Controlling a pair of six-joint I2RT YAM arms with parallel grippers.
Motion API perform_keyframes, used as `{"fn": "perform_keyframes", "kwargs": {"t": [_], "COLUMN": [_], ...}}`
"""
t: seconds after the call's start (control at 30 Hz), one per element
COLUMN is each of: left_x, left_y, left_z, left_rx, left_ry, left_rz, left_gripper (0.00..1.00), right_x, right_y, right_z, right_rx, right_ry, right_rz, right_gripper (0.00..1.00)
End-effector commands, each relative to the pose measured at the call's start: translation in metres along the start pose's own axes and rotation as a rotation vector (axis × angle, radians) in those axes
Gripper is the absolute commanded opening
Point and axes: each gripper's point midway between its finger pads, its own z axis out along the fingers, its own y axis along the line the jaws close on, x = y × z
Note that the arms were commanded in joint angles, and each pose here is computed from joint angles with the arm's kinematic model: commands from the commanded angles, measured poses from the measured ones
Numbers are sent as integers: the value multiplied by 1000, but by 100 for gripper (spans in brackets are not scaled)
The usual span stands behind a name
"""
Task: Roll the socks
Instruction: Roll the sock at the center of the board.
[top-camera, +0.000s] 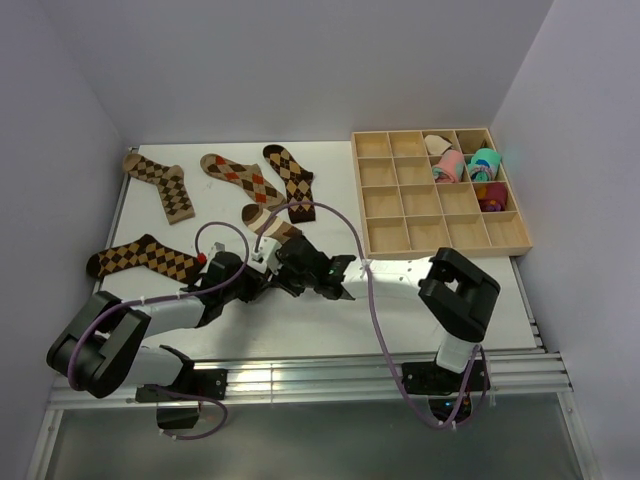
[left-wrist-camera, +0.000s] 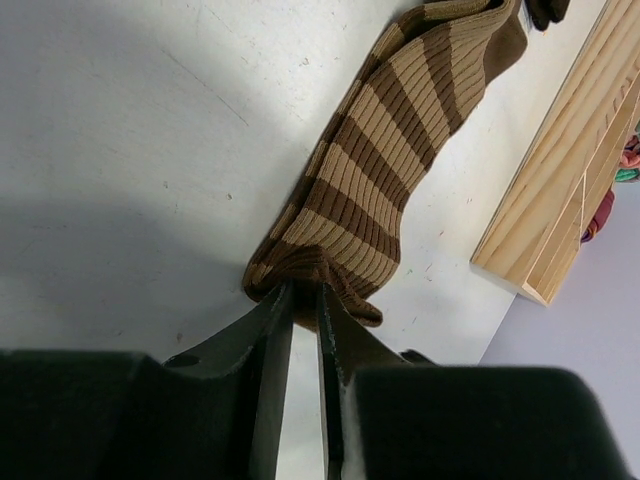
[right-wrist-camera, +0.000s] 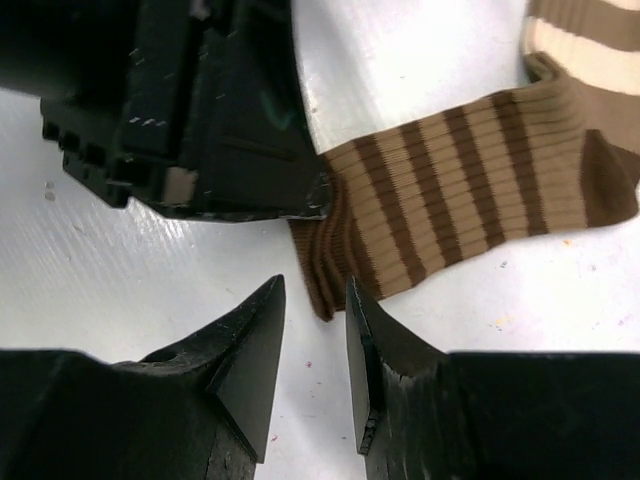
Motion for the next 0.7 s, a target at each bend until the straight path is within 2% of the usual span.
{"fn": "perform_keyframes", "kwargs": {"t": [0.0,0.5,0.57,0.67], "left_x": [2,1,1,-1], "left_y": [36,40,41,42], "left_z": [1,-2,-3,-4], "left_rx": [-139,-151,-151,-155], "left_ry": [3,-6,-8,-17], "left_rz": [48,52,52,54], "left_gripper": [22,22,22,22], "right_x": [-3,29,34,42], "right_y": [-4,-2,0,6], "right_z": [11,40,41,42], "right_rx": [41,44,30,-8], "right_ry": [1,82,101,137], "right_rz": [-67,-78,-74,-58], "right_gripper": [38,38,35,24]}}
